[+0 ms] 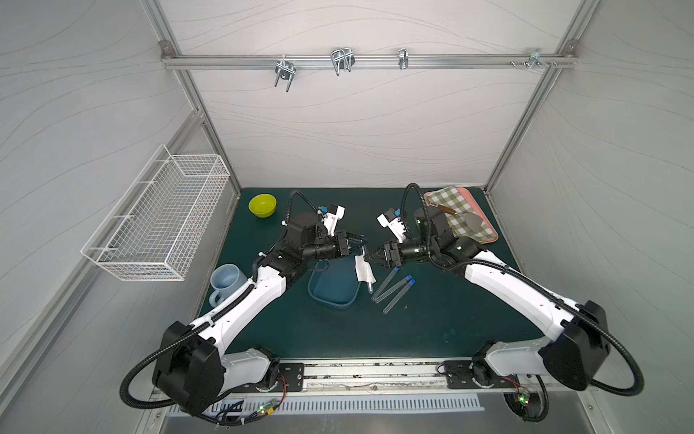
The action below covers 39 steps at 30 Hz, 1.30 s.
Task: Wipe the exteriors of test tubes
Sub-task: Wipe the dirt from the test tube.
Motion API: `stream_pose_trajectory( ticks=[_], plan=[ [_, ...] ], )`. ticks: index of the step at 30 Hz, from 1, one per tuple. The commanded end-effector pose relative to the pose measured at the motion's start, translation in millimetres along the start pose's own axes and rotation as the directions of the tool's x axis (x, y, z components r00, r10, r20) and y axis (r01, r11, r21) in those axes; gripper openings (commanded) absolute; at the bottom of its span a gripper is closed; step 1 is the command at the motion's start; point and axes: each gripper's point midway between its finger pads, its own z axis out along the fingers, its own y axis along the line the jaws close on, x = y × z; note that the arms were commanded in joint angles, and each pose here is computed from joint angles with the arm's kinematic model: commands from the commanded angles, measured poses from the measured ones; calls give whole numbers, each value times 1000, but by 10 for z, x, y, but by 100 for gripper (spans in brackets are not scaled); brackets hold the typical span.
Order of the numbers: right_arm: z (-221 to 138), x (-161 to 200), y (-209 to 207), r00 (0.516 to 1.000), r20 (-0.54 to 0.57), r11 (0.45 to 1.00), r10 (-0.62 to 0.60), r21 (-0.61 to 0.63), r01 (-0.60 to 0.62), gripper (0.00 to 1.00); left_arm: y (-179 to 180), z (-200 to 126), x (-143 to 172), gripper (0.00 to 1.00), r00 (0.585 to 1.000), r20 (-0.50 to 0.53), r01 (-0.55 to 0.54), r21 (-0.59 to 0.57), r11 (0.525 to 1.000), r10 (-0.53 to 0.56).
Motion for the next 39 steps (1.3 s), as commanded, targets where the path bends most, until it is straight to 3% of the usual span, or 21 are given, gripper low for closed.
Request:
stream_pose_trajectory(
  ticks=[1, 11, 17, 20, 31, 39],
  plan=[
    [-35, 90, 68, 1000, -16, 998, 8, 56, -7, 63, -82, -54, -99, 12, 999, 39, -16, 7, 1000, 16],
    [288, 280, -7, 999, -20, 989, 41, 141, -38, 54, -97, -83, -90, 12, 999, 42, -25, 5, 1000, 25],
    [367, 194, -142, 998, 35, 983, 44, 178, -49, 29, -108, -99, -81, 12, 999, 43, -27, 8, 1000, 27],
    [354, 99, -146, 997, 62, 987, 34, 156, -44, 22, -106, -102, -75, 12, 999, 44, -27, 8, 1000, 26],
    [207, -306, -156, 991, 132, 999, 8, 37, -13, 22, -124, -78, -84, 12, 999, 37, -27, 22, 999, 26],
    [350, 74, -22, 999, 42, 999, 20, -33, -19, 22, -162, -79, -124, 12, 999, 45, -31, 30, 999, 29]
  ],
)
